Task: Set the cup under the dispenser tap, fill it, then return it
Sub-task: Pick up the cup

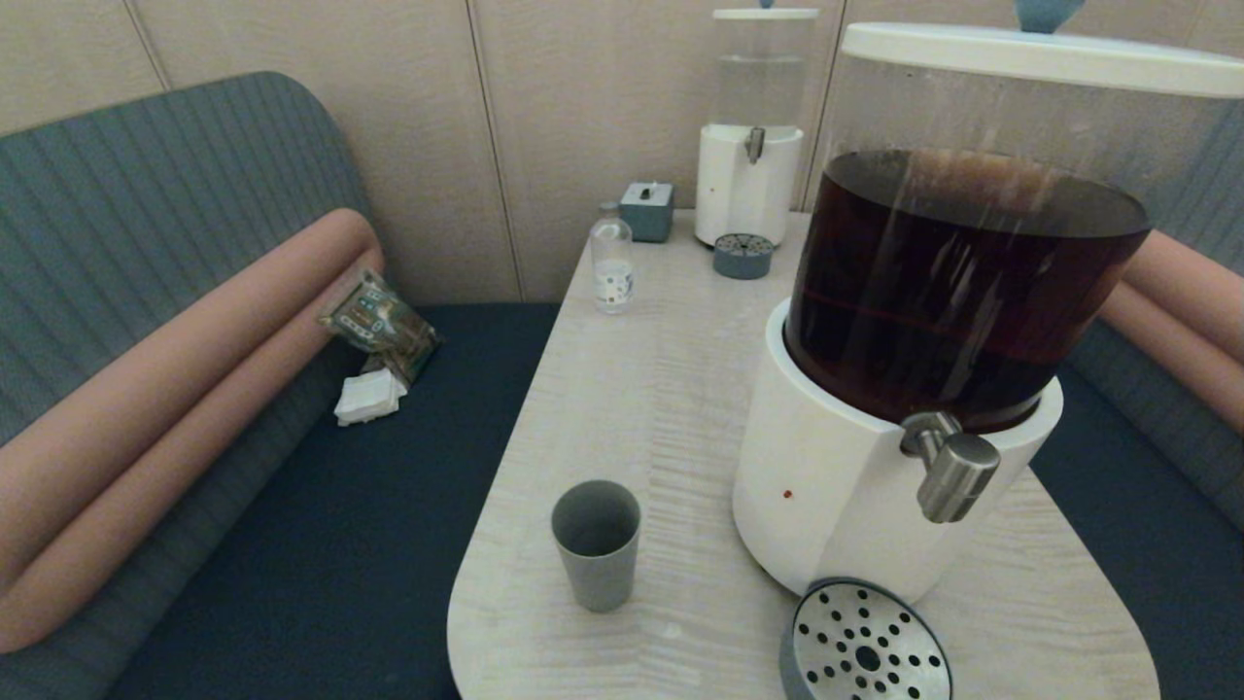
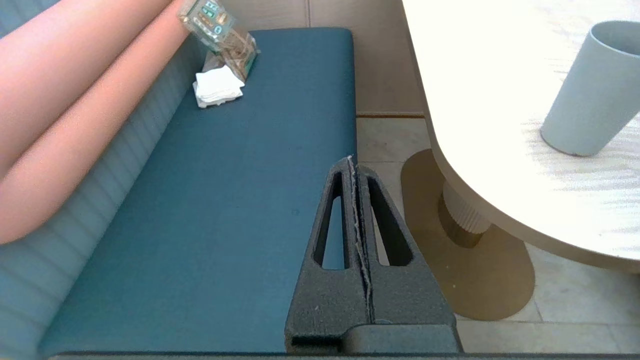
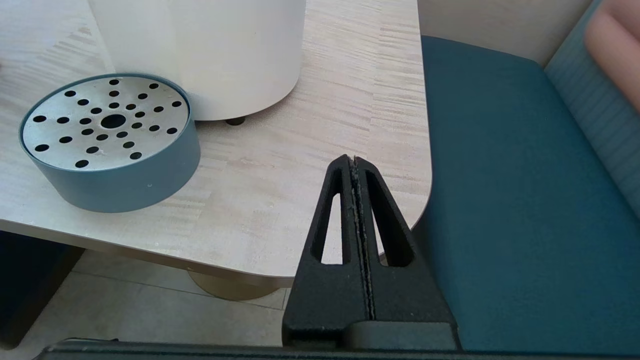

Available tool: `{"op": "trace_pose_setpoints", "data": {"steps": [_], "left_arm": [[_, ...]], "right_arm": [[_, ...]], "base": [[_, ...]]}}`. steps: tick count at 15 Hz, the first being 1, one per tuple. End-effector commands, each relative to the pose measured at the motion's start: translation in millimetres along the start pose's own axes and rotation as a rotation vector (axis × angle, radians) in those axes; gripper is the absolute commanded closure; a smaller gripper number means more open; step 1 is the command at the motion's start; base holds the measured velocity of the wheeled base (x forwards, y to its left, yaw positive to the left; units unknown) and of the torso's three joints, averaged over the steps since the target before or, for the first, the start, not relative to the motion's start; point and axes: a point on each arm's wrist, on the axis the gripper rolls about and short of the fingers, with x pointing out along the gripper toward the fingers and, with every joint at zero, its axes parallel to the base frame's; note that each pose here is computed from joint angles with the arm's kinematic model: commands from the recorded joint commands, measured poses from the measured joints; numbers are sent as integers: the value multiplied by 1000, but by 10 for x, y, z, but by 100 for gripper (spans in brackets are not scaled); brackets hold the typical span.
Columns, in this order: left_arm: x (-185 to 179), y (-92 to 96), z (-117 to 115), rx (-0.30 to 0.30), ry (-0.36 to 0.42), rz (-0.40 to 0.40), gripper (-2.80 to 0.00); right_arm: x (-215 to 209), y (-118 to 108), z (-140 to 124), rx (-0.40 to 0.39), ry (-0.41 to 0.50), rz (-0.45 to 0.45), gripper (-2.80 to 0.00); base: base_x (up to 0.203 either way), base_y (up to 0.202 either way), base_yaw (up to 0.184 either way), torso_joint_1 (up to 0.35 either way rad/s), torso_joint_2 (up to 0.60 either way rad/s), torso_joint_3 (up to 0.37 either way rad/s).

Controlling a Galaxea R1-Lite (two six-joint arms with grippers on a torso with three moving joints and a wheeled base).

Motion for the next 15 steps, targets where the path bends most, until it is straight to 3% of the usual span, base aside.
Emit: {"op": "trace_pose_setpoints", "data": {"steps": [1, 6, 10, 15], "left_arm": [[0, 2, 0, -17, 0, 11, 0], [0, 2, -7, -13, 6, 10, 0], [-4, -2, 4, 56, 6, -7, 0], [-4, -2, -2, 44, 5, -7, 0]], "right_arm": [[4, 3, -27, 0, 4, 1, 0], [3, 2, -26, 1, 3, 1, 0], [3, 2, -27, 0, 4, 1, 0], [3, 2, -27, 1, 4, 1, 0]], "base": [[0, 0, 0, 0, 0, 0], [0, 0, 0, 0, 0, 0], [0, 0, 0, 0, 0, 0], [0, 0, 0, 0, 0, 0]]}}
